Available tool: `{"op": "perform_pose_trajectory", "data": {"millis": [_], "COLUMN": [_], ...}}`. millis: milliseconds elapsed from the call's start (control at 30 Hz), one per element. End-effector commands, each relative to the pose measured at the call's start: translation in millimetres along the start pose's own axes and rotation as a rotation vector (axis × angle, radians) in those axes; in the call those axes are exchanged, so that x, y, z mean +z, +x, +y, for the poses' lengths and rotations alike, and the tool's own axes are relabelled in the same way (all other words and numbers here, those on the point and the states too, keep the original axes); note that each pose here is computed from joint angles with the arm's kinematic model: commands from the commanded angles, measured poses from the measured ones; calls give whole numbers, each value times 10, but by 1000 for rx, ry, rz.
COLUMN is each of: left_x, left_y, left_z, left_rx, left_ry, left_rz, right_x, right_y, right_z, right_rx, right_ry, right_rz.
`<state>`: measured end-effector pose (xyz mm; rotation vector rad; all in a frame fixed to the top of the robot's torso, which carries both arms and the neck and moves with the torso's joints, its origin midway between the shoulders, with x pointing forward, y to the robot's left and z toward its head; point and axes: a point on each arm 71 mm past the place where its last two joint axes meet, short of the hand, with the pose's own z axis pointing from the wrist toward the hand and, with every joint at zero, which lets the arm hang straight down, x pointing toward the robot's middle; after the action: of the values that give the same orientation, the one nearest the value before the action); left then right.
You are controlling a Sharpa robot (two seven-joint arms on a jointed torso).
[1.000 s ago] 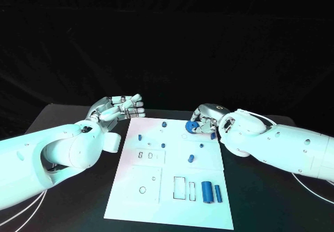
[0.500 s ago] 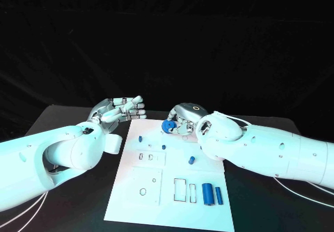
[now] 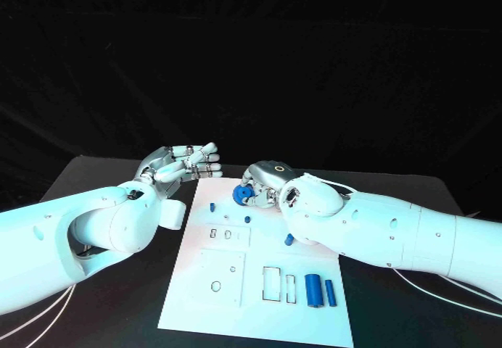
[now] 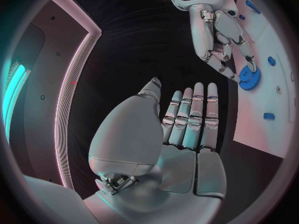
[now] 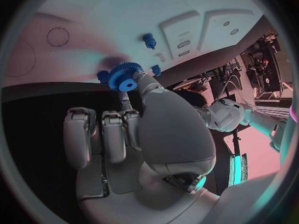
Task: Assemble the parts on the task board
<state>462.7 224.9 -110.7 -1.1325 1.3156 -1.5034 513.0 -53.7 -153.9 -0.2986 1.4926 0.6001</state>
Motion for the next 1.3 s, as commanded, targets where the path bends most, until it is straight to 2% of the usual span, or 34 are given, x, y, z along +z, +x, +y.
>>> {"op": "perform_pose_trajectory", "data": {"millis": [33,933,1300], "left_x": [5,9,8], "left_y": [25,16,10], "left_z": [-13,-10,-10], "left_rx": [-5,-4,-3], "left_ry": [5,3,2], "left_rz": [20,18,16], "right_x": [12,63,63], "right_y": [38,92,127], "right_z": [2,-26,-36], "right_rx": [-21,-39,-34], "right_ry": [-2,27,32], "right_rz": [21,32,81]}}
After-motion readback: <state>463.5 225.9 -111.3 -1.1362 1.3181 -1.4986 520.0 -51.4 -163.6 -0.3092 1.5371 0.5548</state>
